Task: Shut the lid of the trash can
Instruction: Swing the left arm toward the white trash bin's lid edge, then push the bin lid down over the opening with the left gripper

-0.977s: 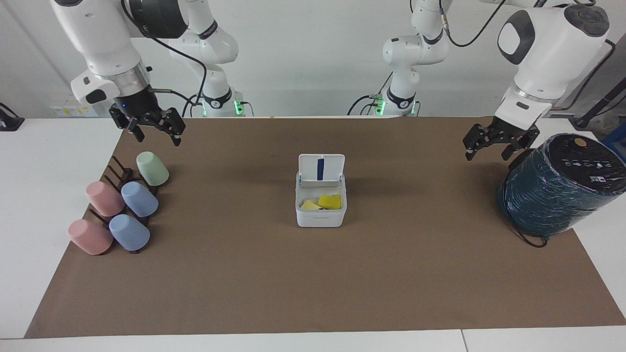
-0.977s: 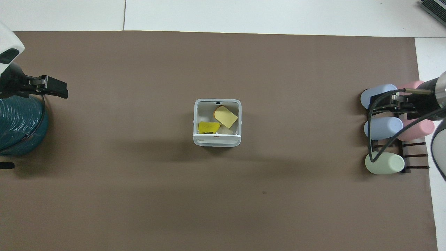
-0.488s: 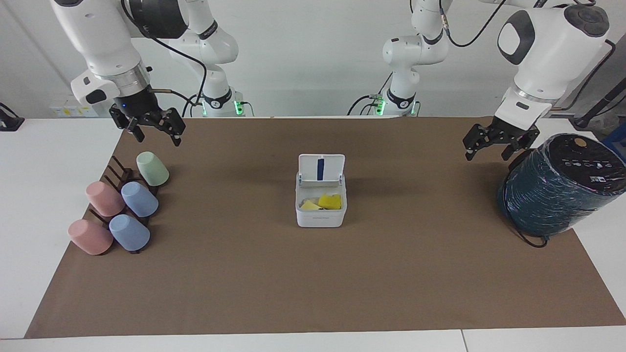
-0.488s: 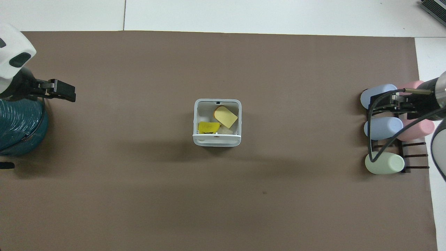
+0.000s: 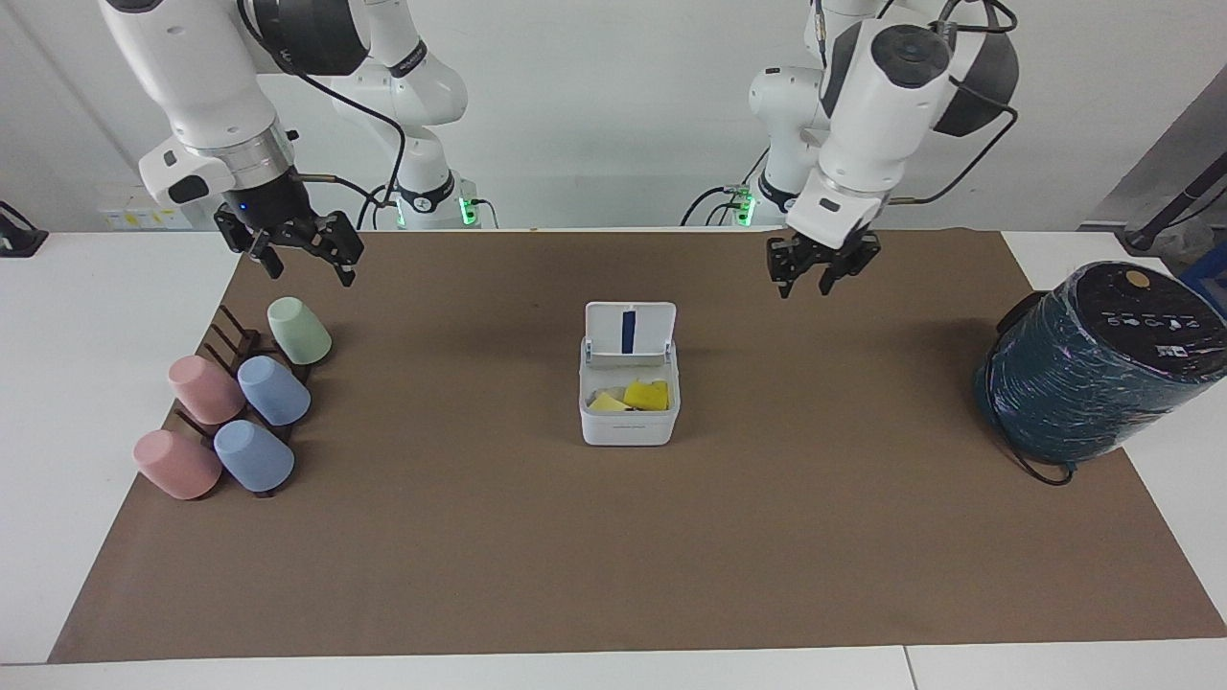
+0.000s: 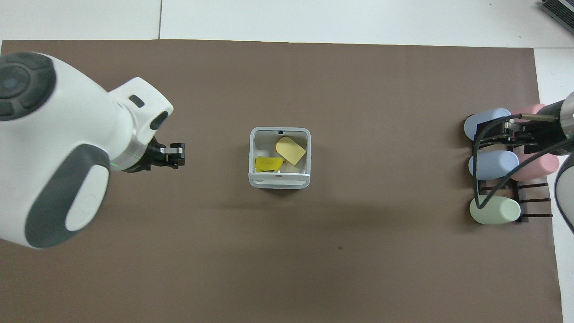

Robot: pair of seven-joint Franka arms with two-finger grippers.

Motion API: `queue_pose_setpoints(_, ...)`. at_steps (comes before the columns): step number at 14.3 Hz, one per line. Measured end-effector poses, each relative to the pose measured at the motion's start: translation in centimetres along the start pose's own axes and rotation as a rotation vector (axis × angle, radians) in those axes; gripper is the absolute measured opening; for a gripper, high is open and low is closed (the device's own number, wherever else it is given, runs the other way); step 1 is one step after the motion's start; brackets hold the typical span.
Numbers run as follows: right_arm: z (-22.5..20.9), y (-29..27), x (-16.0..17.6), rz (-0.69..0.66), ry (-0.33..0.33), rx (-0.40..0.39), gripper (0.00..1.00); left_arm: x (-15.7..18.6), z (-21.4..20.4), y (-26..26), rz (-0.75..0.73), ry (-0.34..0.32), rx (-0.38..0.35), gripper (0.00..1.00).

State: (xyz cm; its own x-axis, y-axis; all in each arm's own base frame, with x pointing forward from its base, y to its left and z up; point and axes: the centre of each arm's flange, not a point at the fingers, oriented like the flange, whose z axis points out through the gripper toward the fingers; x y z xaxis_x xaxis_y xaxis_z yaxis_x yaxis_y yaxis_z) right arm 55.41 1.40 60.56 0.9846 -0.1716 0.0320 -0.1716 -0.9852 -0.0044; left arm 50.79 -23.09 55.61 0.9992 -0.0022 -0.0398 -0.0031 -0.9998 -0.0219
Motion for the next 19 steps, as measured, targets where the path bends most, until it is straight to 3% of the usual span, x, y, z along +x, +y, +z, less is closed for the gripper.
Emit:
queue_pose_setpoints(3,0.0,0.0,0.0,0.0,0.0,0.0,1.0,-3.7,0.7,5.3,-0.008,0.0,-0.007,0.38)
queue_pose_setpoints(10,0.0,0.0,0.0,0.0,0.0,0.0,1.0,-9.6,3.7,14.6,-0.126,0.127,-0.163,0.37)
queue_pose_setpoints(16,0.0,0.0,0.0,0.0,0.0,0.0,1.0,-7.1,5.2,15.3,-0.187,0.225,-0.272,0.37)
queue_pose_setpoints(18,0.0,0.0,0.0,0.0,0.0,0.0,1.0,-5.1,6.0,14.7,-0.217,0.263,-0.307,0.33)
queue_pose_setpoints(19,0.0,0.0,0.0,0.0,0.0,0.0,1.0,-4.3,6.6,14.5,-0.227,0.275,-0.318,0.27)
